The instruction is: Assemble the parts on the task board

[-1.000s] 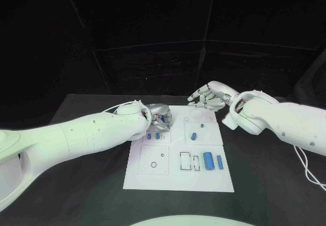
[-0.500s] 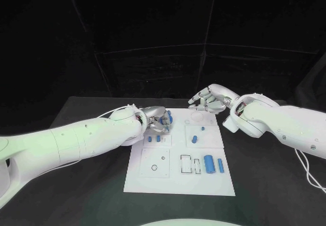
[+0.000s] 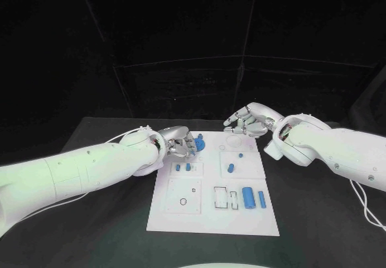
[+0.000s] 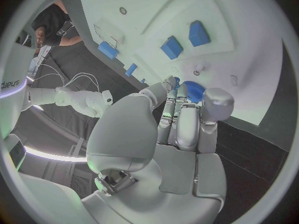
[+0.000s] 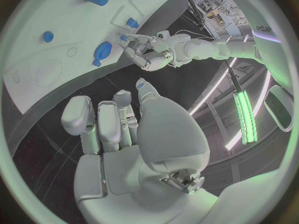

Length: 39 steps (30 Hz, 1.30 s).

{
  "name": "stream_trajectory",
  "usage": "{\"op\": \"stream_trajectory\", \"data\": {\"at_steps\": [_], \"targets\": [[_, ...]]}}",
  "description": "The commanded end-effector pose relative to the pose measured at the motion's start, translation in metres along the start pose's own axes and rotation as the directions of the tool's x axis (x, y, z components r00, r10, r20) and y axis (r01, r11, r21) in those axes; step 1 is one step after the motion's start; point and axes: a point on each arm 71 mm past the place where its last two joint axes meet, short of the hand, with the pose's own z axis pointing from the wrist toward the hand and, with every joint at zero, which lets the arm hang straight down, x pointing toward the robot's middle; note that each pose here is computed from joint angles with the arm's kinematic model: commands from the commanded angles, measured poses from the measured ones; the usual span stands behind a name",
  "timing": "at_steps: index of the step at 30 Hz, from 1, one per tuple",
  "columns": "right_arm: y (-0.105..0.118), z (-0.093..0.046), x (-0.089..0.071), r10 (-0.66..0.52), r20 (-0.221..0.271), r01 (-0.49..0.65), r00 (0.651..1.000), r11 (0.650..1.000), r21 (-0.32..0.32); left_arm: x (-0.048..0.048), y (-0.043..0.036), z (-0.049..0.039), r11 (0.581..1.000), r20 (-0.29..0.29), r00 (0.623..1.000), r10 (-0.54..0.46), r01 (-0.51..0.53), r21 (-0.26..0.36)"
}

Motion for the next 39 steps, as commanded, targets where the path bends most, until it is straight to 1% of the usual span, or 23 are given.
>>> {"op": "stream_trajectory", "data": {"at_steps": [1,4,9,12,15,19,25,39], "targets": [[0.001,0.0,-0.001,0.002,0.003,-0.002,1.0,1.0,-0.01,-0.0031,0.0055,-0.0047,1.0,0.003,1.0,-0.011,0.011,0.0],[0.001,0.0,-0.001,0.002,0.003,-0.002,1.0,1.0,-0.01,-0.0054,0.0127,-0.0093,1.0,0.004,1.0,-0.01,0.011,-0.015],[0.001,0.0,-0.001,0.002,0.002,-0.002,1.0,1.0,-0.011,-0.0087,0.0215,-0.0146,0.999,0.011,1.0,-0.009,0.01,-0.032],[0.001,0.0,-0.001,0.002,0.002,-0.002,1.0,1.0,-0.01,-0.0105,0.0257,-0.0175,0.999,0.018,1.0,-0.009,0.01,-0.04],[0.001,0.0,-0.001,0.002,0.002,-0.002,1.0,1.0,-0.009,-0.0116,0.0279,-0.0192,0.999,0.022,1.0,-0.009,0.01,-0.043],[0.001,0.001,-0.001,0.002,0.001,-0.002,1.0,1.0,-0.01,-0.0117,0.0285,-0.0197,0.999,0.019,1.0,-0.009,0.01,-0.044],[0.001,0.001,-0.001,0.003,-0.001,-0.003,1.0,1.0,-0.01,-0.0102,0.0285,-0.0188,0.999,0.0,1.0,-0.01,0.01,-0.049],[0.002,0.002,0.0,0.006,-0.002,-0.006,1.0,1.0,-0.012,-0.0051,0.0232,-0.0114,0.999,-0.029,1.0,-0.002,0.001,-0.047]]}}
